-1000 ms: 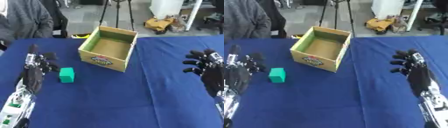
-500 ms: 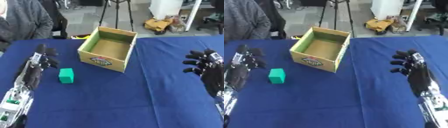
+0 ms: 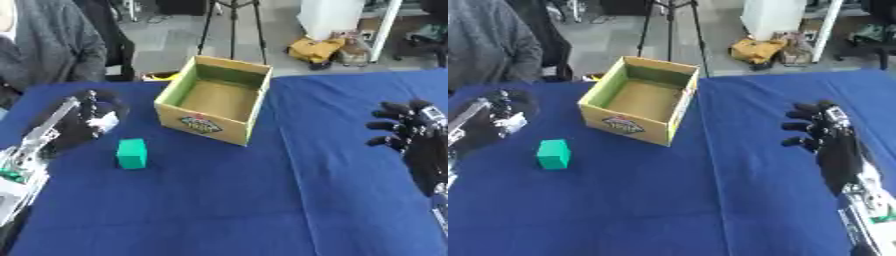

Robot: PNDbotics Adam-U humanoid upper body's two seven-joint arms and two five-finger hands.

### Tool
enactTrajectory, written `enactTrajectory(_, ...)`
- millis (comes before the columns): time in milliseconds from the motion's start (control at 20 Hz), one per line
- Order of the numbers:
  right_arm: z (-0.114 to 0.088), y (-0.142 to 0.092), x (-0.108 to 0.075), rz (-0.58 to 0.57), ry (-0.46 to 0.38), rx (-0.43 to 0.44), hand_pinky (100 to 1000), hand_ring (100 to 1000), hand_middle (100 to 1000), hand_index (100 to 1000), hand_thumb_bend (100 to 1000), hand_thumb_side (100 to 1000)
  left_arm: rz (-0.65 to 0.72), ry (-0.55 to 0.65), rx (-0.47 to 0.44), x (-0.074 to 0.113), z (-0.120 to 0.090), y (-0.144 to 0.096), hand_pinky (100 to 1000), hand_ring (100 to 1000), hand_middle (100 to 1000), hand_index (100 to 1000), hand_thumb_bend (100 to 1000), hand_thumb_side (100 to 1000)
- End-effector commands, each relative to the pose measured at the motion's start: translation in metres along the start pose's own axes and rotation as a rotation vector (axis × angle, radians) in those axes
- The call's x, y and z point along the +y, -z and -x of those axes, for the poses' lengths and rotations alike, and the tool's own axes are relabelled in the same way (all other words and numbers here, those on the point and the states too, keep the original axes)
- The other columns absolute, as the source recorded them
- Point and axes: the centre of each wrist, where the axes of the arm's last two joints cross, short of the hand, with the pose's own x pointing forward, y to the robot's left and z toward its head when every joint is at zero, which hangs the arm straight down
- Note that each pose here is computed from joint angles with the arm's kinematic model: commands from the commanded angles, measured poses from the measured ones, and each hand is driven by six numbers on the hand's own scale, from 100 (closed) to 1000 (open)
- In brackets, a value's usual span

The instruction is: Pick up objects on the table and place them in the box.

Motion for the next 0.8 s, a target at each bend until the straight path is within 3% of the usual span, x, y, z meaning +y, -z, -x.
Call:
enactTrajectory(50,-0.008,0.003,-0.003,-0.016,-0.026,-0.021,563,721,721,834,100,1000,0.067,0.163,0.088,0.022,0.000,0.004,681,709,728,812,459,420)
enactTrajectory(350,-0.009,0.004,-0.001,-0.030,-0.024,-0.021,563,721,721,834,100,1000,0.193,0.420,0.178,0.053,0.004,0.015,699,731,727,814,438,358)
enactTrajectory(800,-0.008,0.004,0.000,-0.034,-0.025,-0.020,563,721,721,834,100,1000,0.318,0.583,0.130,0.067,-0.004,0.041,718,745,724,813,433,301)
